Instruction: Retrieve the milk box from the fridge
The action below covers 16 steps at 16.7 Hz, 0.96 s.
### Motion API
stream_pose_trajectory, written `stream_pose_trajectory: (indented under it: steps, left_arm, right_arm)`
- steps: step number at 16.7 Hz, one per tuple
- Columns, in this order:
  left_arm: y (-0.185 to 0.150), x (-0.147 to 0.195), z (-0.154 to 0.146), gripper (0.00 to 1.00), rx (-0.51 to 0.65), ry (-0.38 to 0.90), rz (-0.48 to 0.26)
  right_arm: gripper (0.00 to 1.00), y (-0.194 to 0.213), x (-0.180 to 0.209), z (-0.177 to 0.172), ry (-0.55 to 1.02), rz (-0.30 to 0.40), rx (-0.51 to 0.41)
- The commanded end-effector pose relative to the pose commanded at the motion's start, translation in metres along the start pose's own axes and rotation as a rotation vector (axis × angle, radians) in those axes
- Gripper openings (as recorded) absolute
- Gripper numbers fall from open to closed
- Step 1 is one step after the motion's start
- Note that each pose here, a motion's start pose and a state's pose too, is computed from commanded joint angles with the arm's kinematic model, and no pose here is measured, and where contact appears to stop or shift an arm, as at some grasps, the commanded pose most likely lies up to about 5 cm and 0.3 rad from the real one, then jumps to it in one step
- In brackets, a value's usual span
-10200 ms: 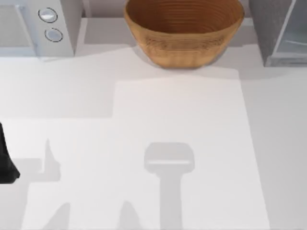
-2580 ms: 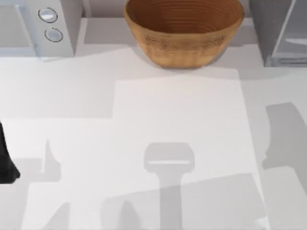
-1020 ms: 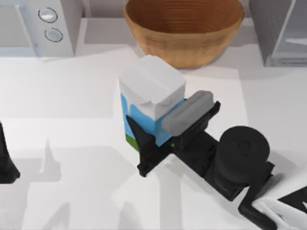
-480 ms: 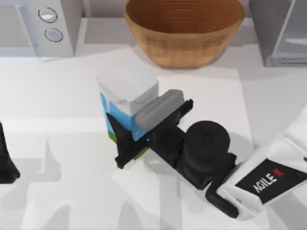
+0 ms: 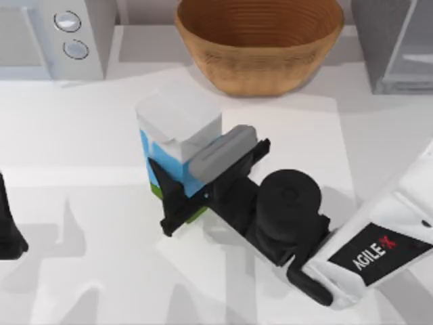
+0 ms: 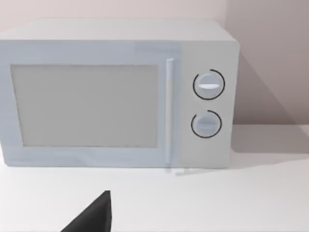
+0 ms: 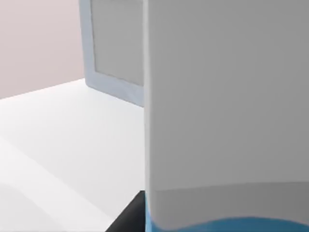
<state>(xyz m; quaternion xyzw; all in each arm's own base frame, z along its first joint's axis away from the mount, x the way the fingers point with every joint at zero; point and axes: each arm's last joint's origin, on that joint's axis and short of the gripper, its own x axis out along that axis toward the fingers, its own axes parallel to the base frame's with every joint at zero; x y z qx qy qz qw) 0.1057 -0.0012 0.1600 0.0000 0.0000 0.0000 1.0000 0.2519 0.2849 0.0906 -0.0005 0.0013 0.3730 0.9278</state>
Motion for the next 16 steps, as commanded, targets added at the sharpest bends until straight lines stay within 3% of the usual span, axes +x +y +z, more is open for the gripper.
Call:
stream_pose_trajectory:
  steps: [10,16]
  left_arm:
    - [0.0000,0.0000,0.0000,1.00,0.000,0.000,0.000]
    - [0.0000,0.0000,0.0000,1.00,0.000,0.000,0.000]
  right_arm:
    - [0.98,0.0000,0.0000,0.0000,0.000,0.000,0.000]
    - [1.00,0.0000,0.0000,0.0000,0.000,0.000,0.000]
